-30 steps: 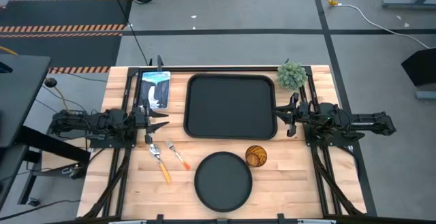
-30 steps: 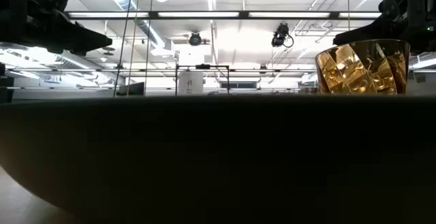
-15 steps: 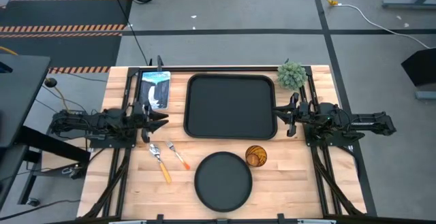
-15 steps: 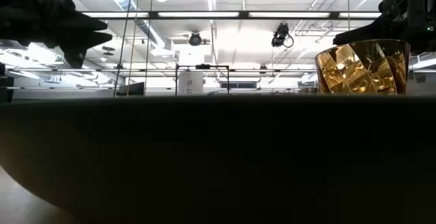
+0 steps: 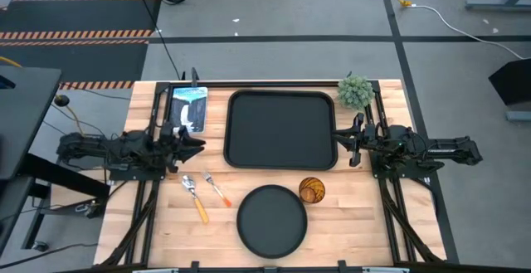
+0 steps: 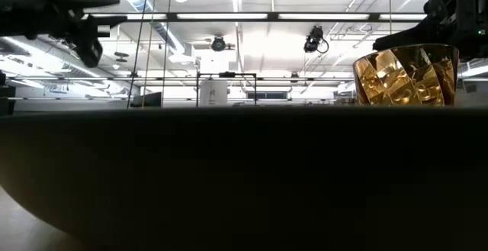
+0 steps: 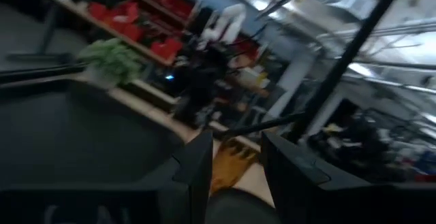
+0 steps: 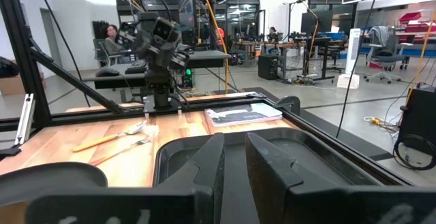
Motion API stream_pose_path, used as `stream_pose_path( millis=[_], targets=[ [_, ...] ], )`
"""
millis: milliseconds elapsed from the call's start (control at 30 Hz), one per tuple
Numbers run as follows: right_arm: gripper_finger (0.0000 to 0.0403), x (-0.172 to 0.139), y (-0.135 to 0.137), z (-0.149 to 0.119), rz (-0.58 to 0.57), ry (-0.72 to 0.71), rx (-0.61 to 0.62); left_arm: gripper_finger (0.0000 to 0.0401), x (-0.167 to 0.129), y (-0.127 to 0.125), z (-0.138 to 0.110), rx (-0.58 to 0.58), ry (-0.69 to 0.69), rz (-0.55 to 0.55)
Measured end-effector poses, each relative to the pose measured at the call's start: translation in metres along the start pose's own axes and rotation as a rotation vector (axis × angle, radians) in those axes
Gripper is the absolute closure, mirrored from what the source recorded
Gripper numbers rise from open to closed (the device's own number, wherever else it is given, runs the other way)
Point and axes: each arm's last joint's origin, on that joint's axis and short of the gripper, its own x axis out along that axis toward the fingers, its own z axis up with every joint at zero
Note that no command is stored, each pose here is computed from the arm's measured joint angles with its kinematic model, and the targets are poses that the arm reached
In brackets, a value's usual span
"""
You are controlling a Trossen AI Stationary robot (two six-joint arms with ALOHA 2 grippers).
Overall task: Pick and place plate/cup/fork/spoon on tray
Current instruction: Put the yellow glass on the black food tray
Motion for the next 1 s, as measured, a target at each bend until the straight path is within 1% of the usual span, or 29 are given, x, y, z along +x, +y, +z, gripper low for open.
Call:
stream_pose_path(
  millis=[133,200,400,600,667,767,1000],
  targets=[
    [0.0334,0.000,0.000,0.000,0.000,0.000,0.000,0.0268,0.013,-0.002,-0.002,0.023,0.001,-0.007],
    [0.0334,0.000,0.000,0.000,0.000,0.000,0.000,0.0268,0.020,-0.001,-0.006,0.054,0.021,0.003],
    [0.0334,0.000,0.000,0.000,0.000,0.000,0.000,0.0268,0.037,0.003,-0.020,0.072,0.091,0.040],
    [0.0334,0.000,0.000,0.000,0.000,0.000,0.000,0.0268,0.049,0.005,-0.028,0.042,0.105,0.049],
    [0.0334,0.000,0.000,0.000,0.000,0.000,0.000,0.0268,0.056,0.003,-0.027,0.025,0.111,0.054],
    [0.0334,0.000,0.000,0.000,0.000,0.000,0.000,0.0268,0.070,-0.001,-0.025,0.032,0.128,0.064],
    [0.0334,0.000,0.000,0.000,0.000,0.000,0.000,0.0268,0.114,-0.013,-0.021,0.158,0.165,0.077]
  ],
)
